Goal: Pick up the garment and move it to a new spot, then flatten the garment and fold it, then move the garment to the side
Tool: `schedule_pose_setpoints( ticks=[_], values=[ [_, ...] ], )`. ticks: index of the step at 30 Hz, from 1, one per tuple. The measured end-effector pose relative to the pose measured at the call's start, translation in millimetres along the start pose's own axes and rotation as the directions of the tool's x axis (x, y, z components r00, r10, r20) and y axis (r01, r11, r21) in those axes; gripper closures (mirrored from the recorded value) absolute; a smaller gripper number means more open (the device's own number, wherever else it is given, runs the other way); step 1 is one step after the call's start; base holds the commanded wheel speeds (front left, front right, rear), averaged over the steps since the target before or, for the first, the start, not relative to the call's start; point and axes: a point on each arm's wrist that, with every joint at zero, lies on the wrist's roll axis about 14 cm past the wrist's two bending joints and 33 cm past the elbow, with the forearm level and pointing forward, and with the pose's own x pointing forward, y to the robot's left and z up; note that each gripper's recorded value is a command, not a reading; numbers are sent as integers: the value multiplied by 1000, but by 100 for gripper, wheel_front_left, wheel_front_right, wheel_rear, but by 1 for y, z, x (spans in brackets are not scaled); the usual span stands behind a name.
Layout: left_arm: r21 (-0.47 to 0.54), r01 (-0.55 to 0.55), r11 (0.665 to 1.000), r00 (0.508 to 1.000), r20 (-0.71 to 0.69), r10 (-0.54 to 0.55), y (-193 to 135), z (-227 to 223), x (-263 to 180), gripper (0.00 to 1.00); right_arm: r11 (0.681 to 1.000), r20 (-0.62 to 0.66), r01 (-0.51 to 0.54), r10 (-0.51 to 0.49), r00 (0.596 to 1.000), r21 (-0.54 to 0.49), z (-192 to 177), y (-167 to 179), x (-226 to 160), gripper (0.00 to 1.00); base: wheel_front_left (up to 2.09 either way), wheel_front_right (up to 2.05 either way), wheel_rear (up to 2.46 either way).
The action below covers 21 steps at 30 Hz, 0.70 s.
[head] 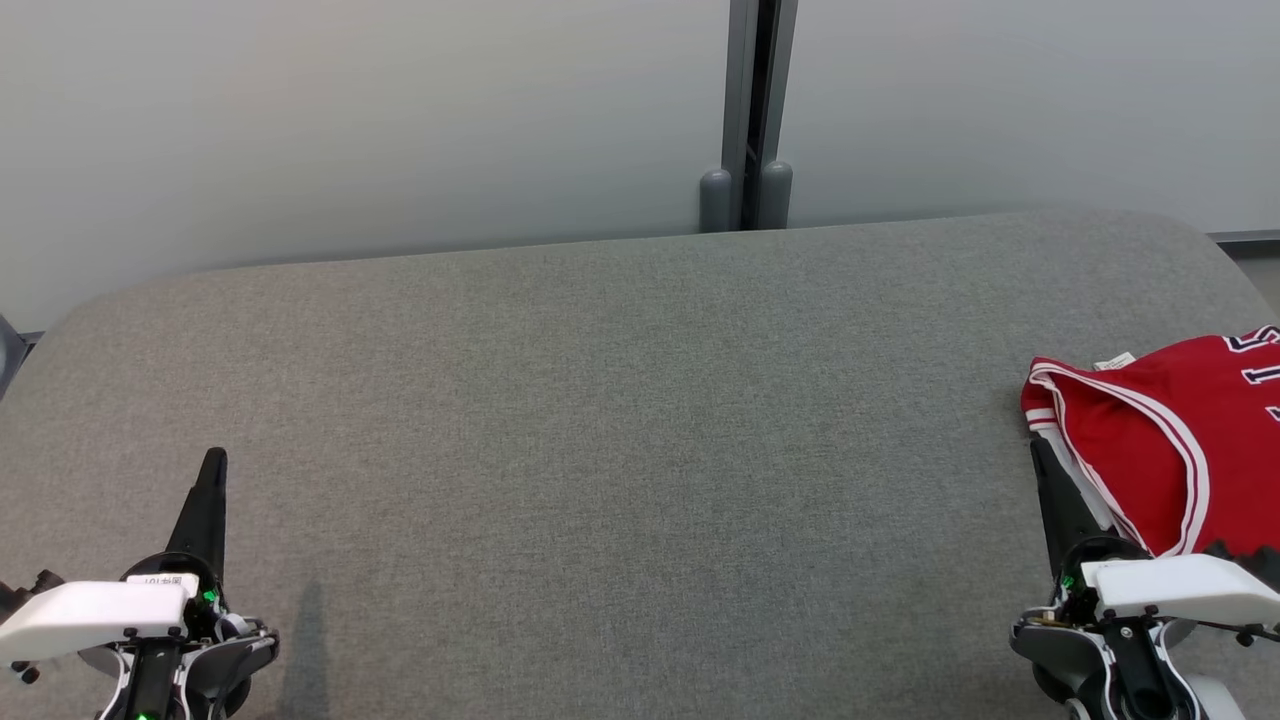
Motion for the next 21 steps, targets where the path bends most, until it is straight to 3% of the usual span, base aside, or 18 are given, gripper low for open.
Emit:
schedule_pose_setpoints(
  ticks=[21],
  values=[
    [-150,56,987,998,14,-54,-7,3,7,100,988,17,14,-17,1000,152,3,-3,6,100,0,0,0]
  ],
)
